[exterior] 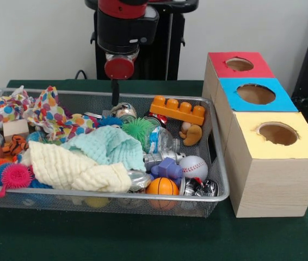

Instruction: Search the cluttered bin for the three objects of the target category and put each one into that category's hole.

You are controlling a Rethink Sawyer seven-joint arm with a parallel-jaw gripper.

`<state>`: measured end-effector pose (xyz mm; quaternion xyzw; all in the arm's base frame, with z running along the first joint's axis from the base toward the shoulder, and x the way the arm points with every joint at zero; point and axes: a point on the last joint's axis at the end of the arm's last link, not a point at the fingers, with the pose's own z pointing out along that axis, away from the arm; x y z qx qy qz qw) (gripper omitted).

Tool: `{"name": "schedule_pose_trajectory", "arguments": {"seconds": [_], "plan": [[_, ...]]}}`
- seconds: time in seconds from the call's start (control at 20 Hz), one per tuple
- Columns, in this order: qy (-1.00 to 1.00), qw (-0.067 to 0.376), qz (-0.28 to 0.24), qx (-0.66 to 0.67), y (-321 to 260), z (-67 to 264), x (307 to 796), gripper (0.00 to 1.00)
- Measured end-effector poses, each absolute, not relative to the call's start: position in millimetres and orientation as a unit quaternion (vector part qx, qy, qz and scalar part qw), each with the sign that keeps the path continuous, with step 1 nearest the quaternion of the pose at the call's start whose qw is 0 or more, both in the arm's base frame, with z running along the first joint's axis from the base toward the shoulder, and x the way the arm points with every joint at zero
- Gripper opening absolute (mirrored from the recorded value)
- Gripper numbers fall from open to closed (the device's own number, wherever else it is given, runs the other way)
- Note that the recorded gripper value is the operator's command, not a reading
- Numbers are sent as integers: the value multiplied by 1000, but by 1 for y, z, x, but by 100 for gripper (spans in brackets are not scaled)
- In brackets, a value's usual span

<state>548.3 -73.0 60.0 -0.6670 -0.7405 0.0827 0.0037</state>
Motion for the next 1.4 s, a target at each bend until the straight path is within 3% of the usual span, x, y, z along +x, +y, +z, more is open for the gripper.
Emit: {"name": "schedule_pose_trajectory", "arguments": {"seconds": [0.3,1.05,1.4], "plan": [[-743,-10,77,-665,-72,63,565,100],[-758,-24,45,-650,26,89,579,100],[-745,-29,32,-666,31,98,584,100]]}}
